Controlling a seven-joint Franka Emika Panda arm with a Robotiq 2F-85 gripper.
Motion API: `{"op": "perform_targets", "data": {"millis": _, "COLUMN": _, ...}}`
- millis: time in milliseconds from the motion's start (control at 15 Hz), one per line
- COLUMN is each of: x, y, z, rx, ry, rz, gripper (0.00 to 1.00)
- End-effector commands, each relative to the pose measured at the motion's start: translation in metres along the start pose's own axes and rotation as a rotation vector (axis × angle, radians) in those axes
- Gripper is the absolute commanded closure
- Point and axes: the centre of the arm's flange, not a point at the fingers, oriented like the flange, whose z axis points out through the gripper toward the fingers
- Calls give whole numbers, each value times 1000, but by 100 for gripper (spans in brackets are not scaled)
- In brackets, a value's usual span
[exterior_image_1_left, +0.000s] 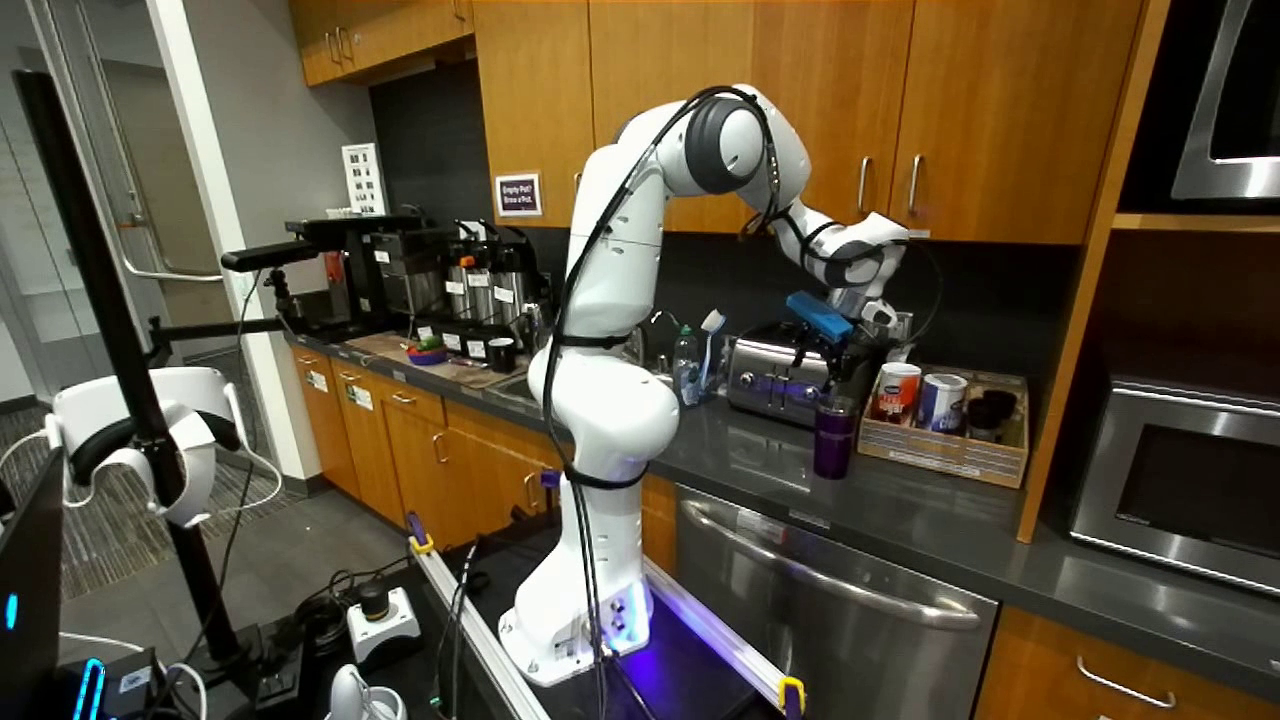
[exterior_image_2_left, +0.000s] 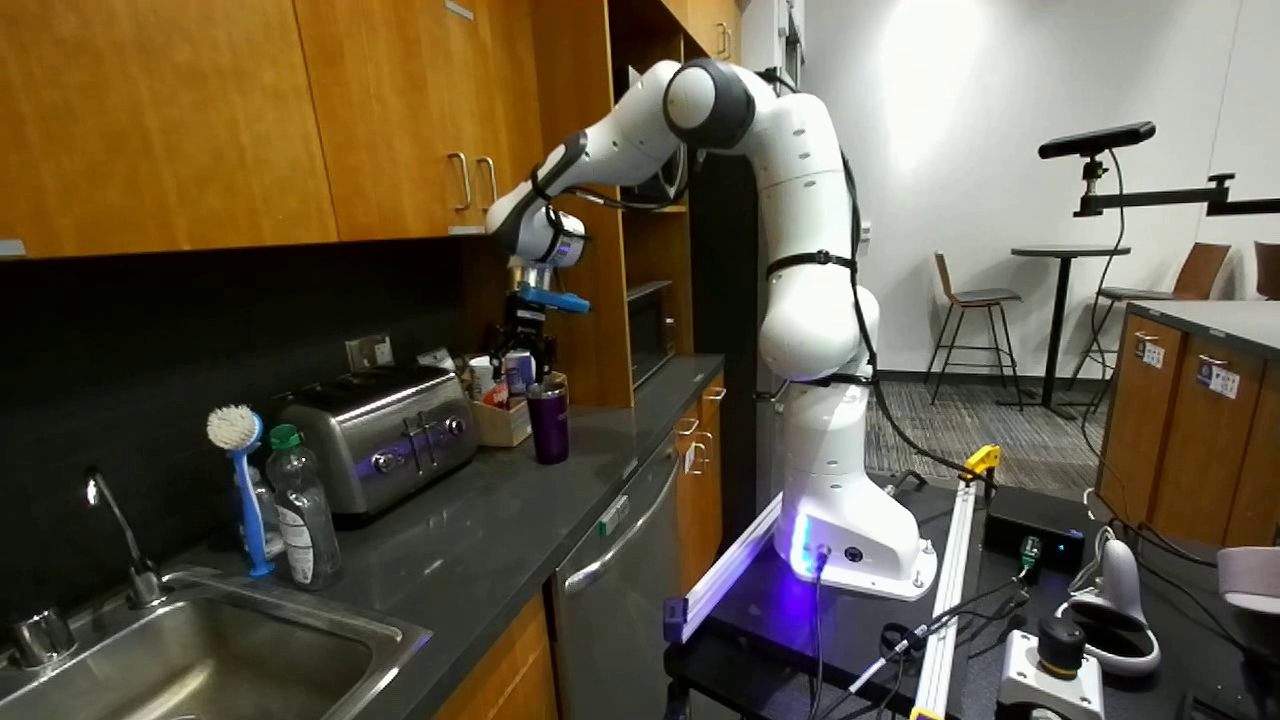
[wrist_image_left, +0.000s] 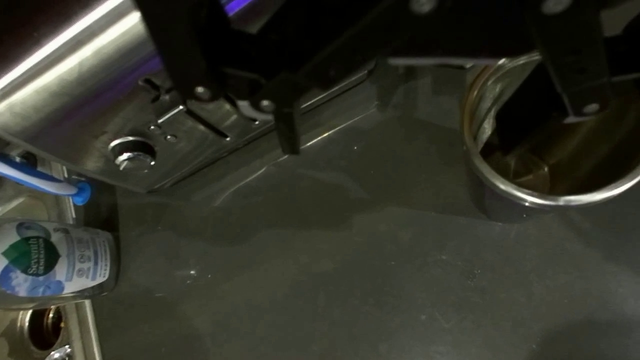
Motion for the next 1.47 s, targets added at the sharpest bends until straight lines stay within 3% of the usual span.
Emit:
{"op": "perform_targets", "data": {"millis": 0, "x": -1, "y": -5, "z": -1, "rx": -49, "ry": 49, "rz": -7, "gripper": 0}}
{"op": "perform_targets", "data": {"millis": 267, "x": 1, "y": -8, "z": 2, "rx": -110, "ry": 96, "rz": -35, "gripper": 0}}
{"op": "perform_targets", "data": {"millis": 867, "x": -3, "y": -7, "z": 20, "rx": -134, "ry": 57, "rz": -34, "gripper": 0}}
{"op": "perform_targets", "data": {"millis": 1133, "x": -1, "y": -9, "z": 25, "rx": -106, "ry": 25, "rz": -55, "gripper": 0}}
{"op": "perform_targets", "data": {"millis": 1400, "x": 9, "y": -12, "z": 41, "rx": 10, "ry": -15, "rz": -152, "gripper": 0}}
